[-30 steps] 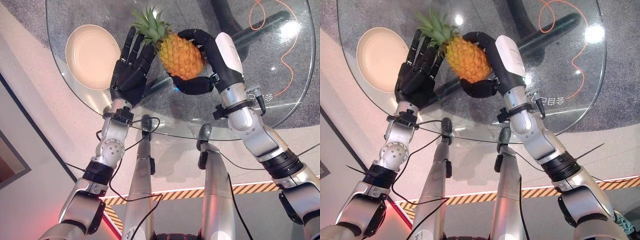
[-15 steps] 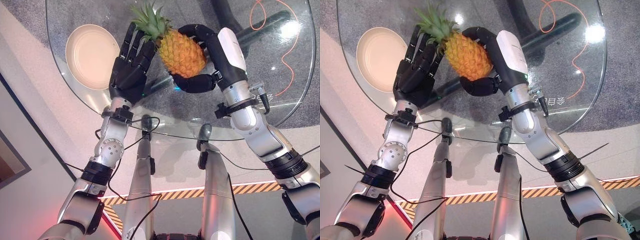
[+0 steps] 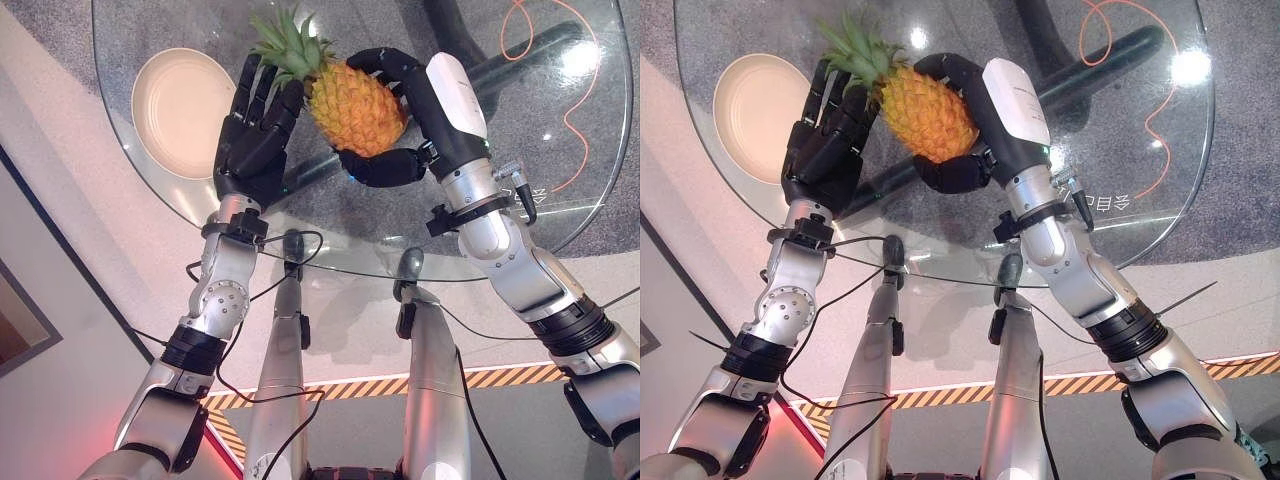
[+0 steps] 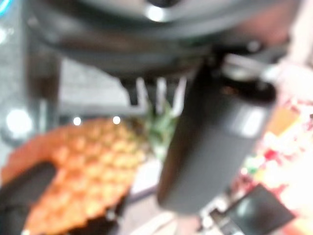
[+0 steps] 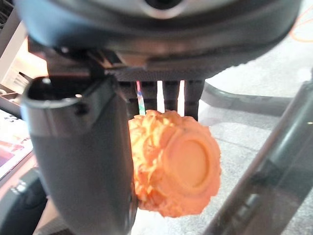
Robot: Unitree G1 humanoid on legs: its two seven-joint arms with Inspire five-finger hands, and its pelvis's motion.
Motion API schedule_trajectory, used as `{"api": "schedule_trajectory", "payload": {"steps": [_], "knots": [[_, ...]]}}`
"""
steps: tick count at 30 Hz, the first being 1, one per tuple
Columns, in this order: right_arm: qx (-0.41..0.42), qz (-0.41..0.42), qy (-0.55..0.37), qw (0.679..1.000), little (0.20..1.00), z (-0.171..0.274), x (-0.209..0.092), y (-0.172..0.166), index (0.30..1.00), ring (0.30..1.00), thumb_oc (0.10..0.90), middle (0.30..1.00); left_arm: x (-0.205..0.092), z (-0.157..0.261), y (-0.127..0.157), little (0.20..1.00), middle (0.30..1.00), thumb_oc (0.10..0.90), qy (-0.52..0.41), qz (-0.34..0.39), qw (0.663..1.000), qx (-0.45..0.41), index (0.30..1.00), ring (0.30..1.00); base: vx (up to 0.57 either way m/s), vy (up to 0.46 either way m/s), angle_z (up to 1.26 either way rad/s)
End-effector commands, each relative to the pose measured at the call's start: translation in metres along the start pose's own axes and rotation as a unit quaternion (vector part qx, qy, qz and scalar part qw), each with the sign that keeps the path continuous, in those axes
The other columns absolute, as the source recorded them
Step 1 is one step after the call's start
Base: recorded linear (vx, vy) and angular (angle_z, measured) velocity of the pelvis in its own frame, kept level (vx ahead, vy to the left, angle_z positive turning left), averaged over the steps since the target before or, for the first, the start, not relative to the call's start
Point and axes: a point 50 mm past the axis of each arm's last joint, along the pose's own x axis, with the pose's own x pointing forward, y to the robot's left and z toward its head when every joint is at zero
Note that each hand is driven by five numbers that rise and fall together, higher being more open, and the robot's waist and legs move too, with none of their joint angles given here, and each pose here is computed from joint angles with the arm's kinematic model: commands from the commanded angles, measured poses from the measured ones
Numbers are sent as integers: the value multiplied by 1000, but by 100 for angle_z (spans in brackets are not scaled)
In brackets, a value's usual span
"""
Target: Pick up the fruit to the plate
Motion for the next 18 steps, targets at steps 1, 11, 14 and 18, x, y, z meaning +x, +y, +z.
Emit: {"api": "schedule_trajectory", "payload": {"steps": [1, 11, 14, 18], "knots": [[24, -77, -238, 968, 200, 96, 16, -35, 300, 300, 100, 300, 11, 32, -45, 900, 900, 800, -93, -90, 991, 16, 900, 900, 0, 0, 0], [25, -76, -241, 967, 200, 99, 19, -35, 300, 300, 100, 300, 11, 31, -46, 900, 900, 800, -94, -76, 993, 15, 900, 900, 0, 0, 0], [26, -69, -242, 967, 200, 101, 19, -35, 300, 300, 100, 300, 11, 31, -50, 900, 900, 800, -91, -93, 991, 3, 900, 900, 0, 0, 0], [27, -57, -241, 969, 200, 101, 18, -32, 300, 300, 100, 300, 9, 31, -56, 900, 900, 800, -93, -119, 988, -6, 900, 900, 0, 0, 0]]}}
